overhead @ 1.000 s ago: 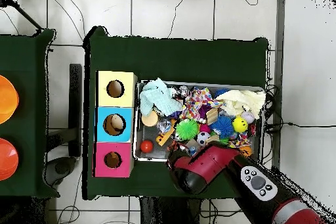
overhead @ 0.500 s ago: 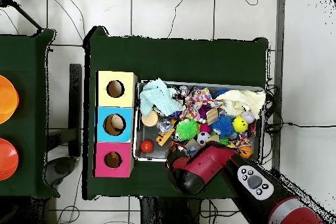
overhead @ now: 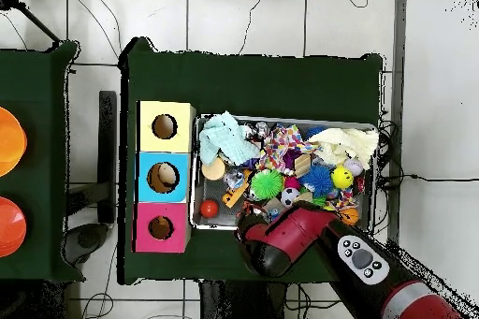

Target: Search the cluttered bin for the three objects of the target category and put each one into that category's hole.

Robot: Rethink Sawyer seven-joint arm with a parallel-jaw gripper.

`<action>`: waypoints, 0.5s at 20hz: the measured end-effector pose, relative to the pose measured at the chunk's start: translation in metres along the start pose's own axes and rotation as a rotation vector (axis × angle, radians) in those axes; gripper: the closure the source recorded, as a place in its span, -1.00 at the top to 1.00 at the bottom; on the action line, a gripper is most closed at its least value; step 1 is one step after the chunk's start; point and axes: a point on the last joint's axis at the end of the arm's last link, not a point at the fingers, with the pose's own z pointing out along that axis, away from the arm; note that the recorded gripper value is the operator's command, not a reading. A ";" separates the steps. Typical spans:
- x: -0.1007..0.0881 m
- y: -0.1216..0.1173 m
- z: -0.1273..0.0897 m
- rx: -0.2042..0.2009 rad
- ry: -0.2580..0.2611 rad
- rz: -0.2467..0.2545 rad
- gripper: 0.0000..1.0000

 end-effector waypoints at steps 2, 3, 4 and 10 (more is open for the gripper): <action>0.000 -0.001 -0.001 0.002 0.001 0.005 -1.00; 0.000 -0.002 -0.002 0.003 0.001 0.012 -1.00; 0.000 -0.004 -0.005 0.004 0.002 0.026 -1.00; 0.015 -0.017 -0.032 -0.002 0.044 0.157 -1.00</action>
